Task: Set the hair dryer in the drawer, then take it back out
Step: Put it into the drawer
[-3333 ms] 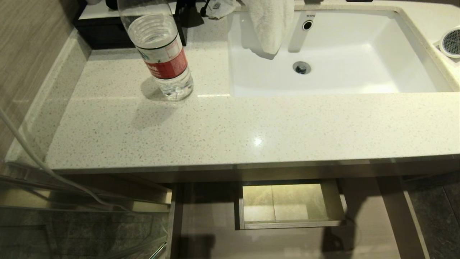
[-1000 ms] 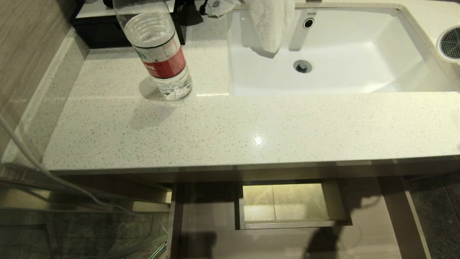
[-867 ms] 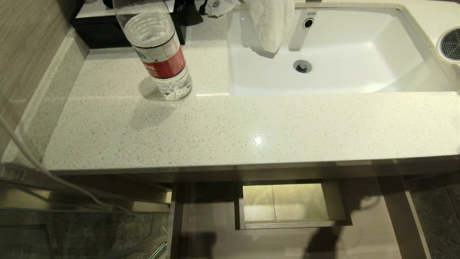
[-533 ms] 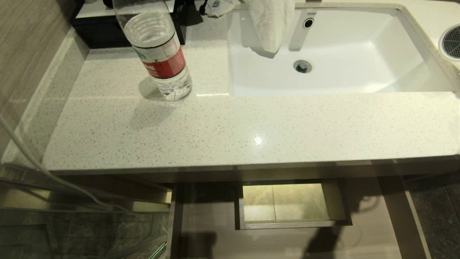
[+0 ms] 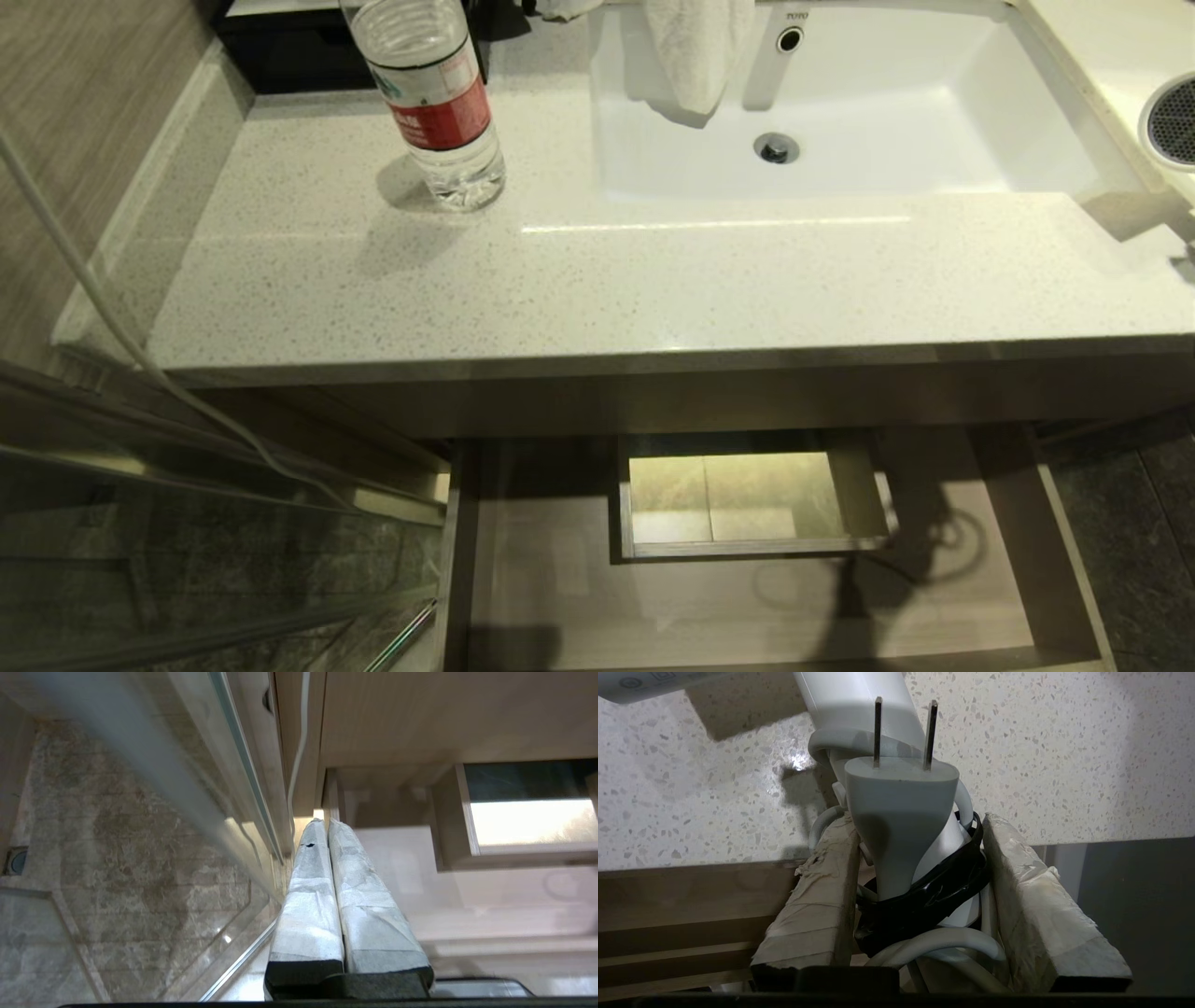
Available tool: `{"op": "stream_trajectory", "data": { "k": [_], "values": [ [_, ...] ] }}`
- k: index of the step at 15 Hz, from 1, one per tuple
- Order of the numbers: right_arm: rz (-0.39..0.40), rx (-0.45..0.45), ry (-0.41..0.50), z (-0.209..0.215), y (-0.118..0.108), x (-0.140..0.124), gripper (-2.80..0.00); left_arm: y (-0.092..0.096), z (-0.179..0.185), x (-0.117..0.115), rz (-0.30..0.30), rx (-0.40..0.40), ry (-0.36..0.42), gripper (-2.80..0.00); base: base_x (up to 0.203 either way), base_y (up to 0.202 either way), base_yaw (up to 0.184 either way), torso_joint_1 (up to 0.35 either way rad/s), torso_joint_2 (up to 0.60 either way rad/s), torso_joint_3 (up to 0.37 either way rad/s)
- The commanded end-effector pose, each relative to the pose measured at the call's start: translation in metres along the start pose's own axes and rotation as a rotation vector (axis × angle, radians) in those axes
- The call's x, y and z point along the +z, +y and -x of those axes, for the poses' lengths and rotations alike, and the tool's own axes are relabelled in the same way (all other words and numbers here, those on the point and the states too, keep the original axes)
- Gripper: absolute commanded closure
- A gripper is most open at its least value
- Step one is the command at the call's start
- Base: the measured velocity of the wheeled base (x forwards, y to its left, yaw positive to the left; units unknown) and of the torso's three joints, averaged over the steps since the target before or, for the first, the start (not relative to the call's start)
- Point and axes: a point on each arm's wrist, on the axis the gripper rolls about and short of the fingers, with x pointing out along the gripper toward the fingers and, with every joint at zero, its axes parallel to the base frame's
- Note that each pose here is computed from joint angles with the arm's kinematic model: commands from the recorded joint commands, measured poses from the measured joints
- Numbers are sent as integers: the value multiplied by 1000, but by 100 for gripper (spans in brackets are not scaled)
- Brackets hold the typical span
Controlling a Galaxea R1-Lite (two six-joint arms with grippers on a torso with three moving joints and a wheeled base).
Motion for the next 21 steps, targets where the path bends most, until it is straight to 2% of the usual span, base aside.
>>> {"op": "stream_trajectory", "data": {
  "k": [1, 14, 21],
  "values": [
    [7, -1, -8, 4, 2, 0, 0, 0, 0, 0, 1, 0, 1, 0, 0, 0, 0, -339, 123, -220],
    [2, 4, 3, 9, 7, -7, 0, 0, 0, 0, 1, 1, 1, 0, 0, 0, 0, -304, 41, -267],
    [13, 1, -12, 11, 10, -11, 0, 0, 0, 0, 1, 1, 1, 0, 0, 0, 0, -68, -13, -80]
  ]
}}
